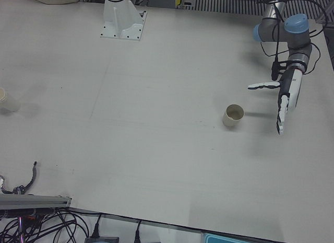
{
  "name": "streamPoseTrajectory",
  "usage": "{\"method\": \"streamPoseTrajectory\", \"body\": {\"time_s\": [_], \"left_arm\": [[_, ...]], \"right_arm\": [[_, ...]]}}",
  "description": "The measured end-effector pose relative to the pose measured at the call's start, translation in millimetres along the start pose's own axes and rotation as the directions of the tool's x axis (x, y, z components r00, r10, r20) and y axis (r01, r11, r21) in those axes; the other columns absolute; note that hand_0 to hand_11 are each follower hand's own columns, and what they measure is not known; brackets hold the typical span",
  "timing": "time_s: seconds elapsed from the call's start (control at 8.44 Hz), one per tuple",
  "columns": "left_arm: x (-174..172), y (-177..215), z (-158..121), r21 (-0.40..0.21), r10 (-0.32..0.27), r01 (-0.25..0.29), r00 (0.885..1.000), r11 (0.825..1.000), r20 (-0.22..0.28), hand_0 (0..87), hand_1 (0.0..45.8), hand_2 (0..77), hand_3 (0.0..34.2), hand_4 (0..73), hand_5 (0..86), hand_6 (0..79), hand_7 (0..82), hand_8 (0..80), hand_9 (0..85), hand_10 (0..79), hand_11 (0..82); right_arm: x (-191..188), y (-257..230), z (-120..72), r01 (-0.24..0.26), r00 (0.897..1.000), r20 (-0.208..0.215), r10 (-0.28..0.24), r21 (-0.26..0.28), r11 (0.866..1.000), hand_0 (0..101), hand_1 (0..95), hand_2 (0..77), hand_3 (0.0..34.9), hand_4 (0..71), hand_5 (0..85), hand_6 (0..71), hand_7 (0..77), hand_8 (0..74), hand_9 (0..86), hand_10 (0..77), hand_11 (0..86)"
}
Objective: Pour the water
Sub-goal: 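Close the left hand fingers around the white cup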
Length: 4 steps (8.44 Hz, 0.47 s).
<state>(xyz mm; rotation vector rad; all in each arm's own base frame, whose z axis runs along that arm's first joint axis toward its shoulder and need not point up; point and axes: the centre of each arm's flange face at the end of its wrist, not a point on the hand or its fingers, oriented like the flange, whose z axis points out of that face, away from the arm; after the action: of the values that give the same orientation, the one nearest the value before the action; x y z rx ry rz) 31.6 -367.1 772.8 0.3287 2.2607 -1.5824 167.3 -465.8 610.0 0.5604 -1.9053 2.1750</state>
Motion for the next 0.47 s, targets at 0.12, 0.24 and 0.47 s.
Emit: {"method": "streamPoseTrajectory", "body": {"time_s": [0.12,0.24,0.47], "left_arm": [[7.8,1.8,-18.9,-0.029,0.035,-0.035,0.999,0.999,-0.01,57.9,24.0,9.3,7.9,1.1,0.0,0.0,0.5,1.1,1.6,0.5,1.6],[8.0,5.7,-25.5,-0.06,0.061,-0.062,0.998,0.996,-0.006,57.9,24.0,9.3,7.9,1.1,0.0,0.0,0.5,1.1,1.6,0.5,1.6],[-17.5,9.1,-7.3,-0.105,0.077,-0.075,0.997,0.992,0.022,54.6,21.3,6.5,7.8,1.1,0.0,0.0,0.5,1.1,1.6,0.5,1.6]], "right_arm": [[0.4,-1.3,0.1,0.0,1.0,-0.001,0.0,0.003,1.0,46,8.7,1.6,0.0,6.5,2.2,0.5,1.1,0.5,0.5,0.0,1.1],[0.8,-2.9,0.2,0.0,1.0,-0.002,0.0,0.006,1.0,46,10.9,3.3,0.0,6.5,2.2,0.5,1.1,0.5,0.5,0.0,1.1],[0.3,-7.0,-0.2,-0.002,1.0,-0.001,0.002,0.015,1.0,46,5.4,3.3,0.1,6.5,2.2,0.5,1.1,0.5,0.5,0.0,1.1]]}}
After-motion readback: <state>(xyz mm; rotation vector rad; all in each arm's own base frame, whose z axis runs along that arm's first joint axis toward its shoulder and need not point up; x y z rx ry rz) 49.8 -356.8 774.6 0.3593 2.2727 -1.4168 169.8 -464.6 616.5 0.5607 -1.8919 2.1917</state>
